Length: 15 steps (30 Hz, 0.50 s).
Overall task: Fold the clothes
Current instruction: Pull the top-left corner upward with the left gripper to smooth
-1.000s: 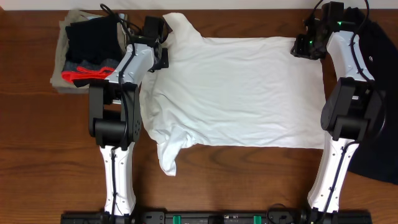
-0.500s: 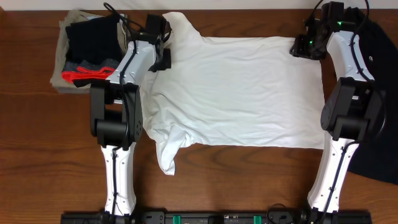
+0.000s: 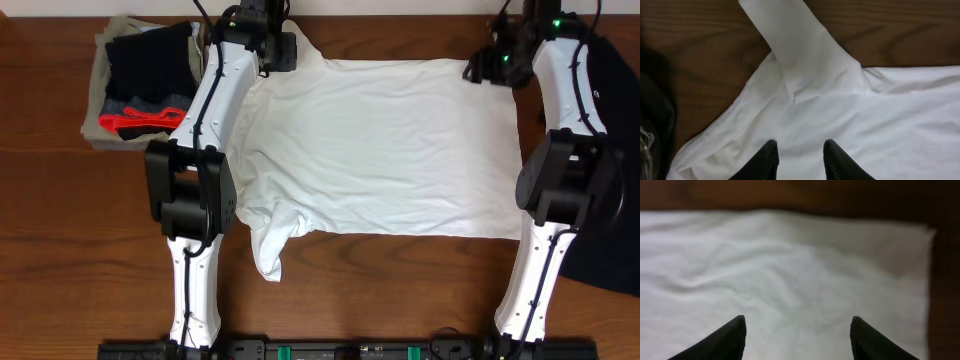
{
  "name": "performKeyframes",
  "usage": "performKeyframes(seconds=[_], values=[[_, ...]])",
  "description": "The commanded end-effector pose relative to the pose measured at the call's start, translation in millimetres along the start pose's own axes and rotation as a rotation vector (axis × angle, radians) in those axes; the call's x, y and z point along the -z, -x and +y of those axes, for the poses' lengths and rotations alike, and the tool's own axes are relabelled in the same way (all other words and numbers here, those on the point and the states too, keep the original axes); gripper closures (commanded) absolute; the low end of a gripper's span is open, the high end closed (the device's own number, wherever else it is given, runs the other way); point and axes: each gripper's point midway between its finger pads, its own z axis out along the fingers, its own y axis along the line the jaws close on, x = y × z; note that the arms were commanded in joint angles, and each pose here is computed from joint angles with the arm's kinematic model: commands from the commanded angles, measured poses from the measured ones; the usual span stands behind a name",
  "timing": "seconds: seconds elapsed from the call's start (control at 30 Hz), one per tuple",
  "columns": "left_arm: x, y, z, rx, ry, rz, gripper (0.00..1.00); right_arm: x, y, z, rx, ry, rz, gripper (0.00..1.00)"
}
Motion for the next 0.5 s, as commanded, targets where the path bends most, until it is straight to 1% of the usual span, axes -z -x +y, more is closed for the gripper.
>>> performKeyframes(seconds=[0.0, 0.17, 0.27, 0.33, 0.47], values=[[-16, 3, 0, -0.005, -0.011, -0.016, 0.67, 29, 21, 6, 0.060, -0.039, -0.068, 0.36], [-58, 0, 1, 0.006, -0.016, -0.041, 0.67, 35, 20, 7, 0.070, -0.039, -0.060, 0.36], [-80, -11, 4, 0.015, -0.013, -0.024, 0.57, 34, 17, 6, 0.069, -0.042, -0.045, 0.36], [-95, -18, 6, 0.036, -0.011, -0.013, 0.46, 34, 16, 6, 0.070, -0.045, -0.040, 0.37], [-114, -26, 7, 0.080, -0.011, -0.010, 0.42, 34, 14, 5, 0.069, -0.048, -0.034, 0.36]])
